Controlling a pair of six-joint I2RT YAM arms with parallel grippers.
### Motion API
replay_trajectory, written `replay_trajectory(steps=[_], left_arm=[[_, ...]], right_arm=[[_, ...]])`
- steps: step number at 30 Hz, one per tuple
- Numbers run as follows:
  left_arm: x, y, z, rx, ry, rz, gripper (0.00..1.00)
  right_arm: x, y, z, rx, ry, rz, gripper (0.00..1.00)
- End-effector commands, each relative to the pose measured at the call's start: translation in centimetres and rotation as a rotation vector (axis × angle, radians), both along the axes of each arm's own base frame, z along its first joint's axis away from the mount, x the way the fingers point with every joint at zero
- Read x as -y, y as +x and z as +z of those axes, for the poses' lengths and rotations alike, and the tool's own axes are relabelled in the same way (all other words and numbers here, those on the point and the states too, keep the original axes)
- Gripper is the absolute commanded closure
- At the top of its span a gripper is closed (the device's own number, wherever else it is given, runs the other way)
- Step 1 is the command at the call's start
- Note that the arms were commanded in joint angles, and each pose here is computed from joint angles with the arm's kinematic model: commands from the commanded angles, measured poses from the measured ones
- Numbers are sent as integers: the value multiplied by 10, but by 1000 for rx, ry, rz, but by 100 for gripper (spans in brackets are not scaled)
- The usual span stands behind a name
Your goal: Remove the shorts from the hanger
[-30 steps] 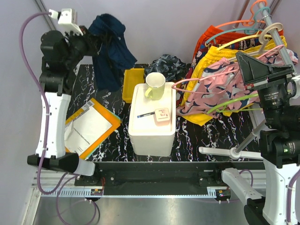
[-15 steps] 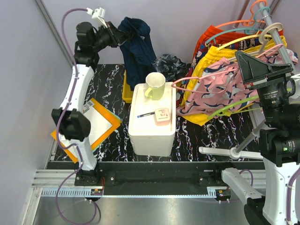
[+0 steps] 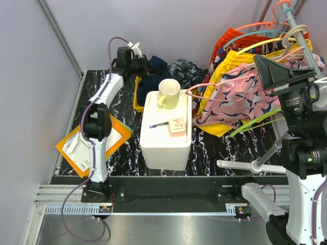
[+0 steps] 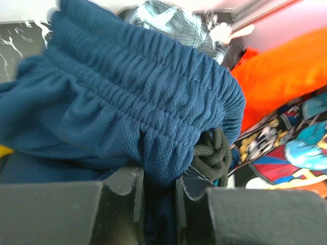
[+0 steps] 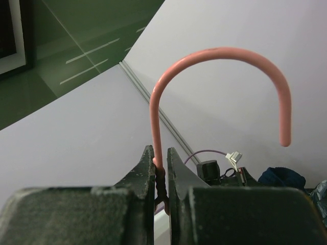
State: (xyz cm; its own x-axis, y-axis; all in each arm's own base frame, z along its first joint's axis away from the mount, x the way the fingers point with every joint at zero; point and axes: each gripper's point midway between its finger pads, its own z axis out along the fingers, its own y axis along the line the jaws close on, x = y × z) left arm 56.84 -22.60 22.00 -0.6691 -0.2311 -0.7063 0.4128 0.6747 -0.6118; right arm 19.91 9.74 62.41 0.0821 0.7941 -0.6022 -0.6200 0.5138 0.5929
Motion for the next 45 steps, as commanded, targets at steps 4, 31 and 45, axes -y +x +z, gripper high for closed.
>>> replay_trajectory(steps=[4, 31, 45], left_arm=[[-24, -21, 46, 104, 154, 46, 49], [-1, -355, 350, 657, -245, -335, 6], [94, -406, 336, 762, -70, -464, 11]], right_arm=[[-3, 0, 6, 32, 2, 19, 100], [-33, 38, -42, -30, -400, 63, 100], [-17, 37, -74, -123, -561, -30, 100]])
